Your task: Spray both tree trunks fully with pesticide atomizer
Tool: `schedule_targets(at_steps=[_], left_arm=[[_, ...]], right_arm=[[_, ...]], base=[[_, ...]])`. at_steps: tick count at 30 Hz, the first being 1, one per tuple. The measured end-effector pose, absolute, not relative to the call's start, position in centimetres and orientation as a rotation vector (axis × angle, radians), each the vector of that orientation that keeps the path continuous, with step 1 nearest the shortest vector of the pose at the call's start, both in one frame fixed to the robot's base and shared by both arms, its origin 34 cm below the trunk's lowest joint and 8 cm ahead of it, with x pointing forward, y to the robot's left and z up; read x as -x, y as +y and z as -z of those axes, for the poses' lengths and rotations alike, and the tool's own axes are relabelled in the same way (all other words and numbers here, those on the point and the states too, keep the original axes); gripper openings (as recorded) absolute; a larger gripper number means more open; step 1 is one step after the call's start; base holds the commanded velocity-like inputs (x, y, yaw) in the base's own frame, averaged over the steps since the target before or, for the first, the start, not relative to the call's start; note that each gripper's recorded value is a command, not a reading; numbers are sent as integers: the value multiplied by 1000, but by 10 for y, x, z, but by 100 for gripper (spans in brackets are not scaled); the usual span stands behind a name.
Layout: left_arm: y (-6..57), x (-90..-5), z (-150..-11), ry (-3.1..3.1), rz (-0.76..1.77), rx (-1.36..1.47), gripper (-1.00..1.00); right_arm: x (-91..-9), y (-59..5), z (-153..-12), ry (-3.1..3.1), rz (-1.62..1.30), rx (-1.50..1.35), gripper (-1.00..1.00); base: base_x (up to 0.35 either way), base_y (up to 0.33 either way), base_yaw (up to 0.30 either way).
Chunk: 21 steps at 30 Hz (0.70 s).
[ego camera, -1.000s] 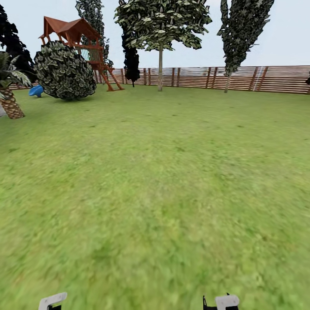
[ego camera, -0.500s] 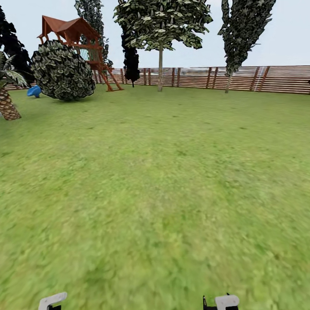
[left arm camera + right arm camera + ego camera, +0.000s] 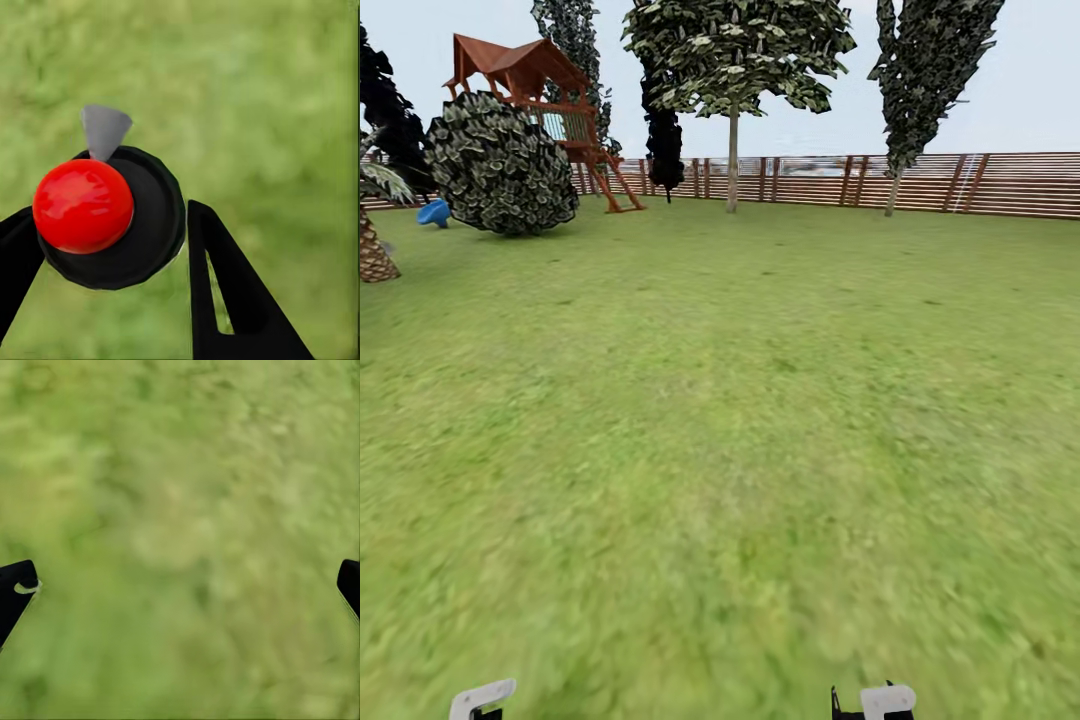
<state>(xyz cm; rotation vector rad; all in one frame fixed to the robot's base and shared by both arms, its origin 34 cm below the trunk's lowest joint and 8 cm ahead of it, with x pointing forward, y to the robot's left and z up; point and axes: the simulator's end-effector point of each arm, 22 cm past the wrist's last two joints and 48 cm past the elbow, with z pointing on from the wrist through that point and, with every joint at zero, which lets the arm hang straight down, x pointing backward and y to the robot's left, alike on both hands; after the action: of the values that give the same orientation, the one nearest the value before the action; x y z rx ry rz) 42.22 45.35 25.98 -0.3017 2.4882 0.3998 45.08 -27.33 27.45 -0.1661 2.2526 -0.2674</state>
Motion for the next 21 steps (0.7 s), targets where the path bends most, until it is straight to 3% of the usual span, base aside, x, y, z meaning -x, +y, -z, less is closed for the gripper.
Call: schedule_targets(at_steps=[21], left_arm=[[454,-422,-260,2487,-400,302,-100]], right_arm=[[-451,-273,-275,2253,267,166,100]], base=[[340,0,0]])
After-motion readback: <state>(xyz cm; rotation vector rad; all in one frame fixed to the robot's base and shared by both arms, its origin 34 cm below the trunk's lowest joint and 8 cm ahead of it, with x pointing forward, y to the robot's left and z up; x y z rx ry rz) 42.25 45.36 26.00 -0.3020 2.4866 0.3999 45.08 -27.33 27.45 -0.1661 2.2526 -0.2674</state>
